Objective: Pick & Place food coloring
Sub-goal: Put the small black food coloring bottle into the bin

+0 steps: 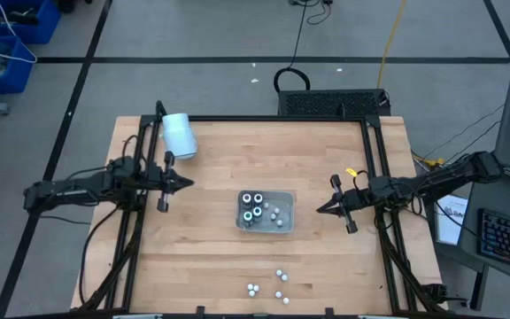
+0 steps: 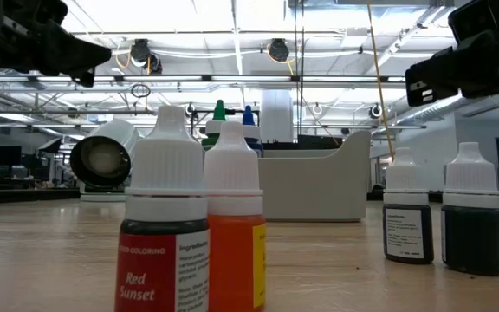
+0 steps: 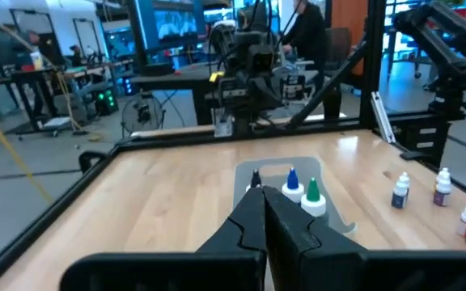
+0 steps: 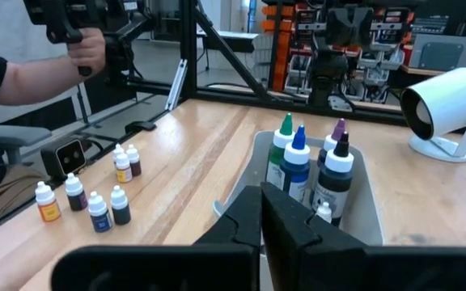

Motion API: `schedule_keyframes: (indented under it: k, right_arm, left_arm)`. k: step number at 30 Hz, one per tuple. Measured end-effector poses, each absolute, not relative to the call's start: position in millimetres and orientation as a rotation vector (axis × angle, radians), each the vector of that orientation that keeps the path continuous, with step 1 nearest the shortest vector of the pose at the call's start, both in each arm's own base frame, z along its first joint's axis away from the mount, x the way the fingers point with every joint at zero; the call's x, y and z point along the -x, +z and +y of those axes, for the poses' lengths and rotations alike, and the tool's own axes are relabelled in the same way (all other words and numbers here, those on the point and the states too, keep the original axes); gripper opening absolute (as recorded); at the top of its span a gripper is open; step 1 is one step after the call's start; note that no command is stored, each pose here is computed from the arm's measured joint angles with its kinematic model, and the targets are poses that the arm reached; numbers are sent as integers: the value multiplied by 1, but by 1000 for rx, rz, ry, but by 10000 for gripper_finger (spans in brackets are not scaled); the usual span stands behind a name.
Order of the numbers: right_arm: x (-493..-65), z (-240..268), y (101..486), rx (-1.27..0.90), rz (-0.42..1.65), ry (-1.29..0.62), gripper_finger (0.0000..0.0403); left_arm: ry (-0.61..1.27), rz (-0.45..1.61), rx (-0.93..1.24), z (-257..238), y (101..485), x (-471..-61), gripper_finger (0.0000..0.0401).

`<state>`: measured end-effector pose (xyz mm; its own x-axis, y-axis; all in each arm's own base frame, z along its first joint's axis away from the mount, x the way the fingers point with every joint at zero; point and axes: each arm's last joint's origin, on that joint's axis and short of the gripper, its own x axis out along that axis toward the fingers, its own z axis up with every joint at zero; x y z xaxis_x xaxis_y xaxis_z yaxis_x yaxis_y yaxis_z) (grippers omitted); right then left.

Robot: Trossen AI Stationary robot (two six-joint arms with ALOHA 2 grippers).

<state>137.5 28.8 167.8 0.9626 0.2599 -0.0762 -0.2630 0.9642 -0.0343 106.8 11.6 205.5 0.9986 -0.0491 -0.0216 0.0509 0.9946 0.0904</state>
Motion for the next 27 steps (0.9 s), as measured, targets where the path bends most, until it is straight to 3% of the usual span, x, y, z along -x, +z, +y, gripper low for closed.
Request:
schedule_keyframes:
  k: [13, 19, 27]
  right_arm:
    - [-139, 29, 169, 22, 55, 263, 0]
    - [-140, 26, 168, 1, 75, 140, 0]
    - [-166, 44, 191, 23, 301, 106, 0]
  left_arm:
    - [0, 21, -90, 12, 178, -105, 1]
    - [21, 0, -50, 13, 169, -106, 9]
    - [51, 8, 30, 14, 168, -106, 19]
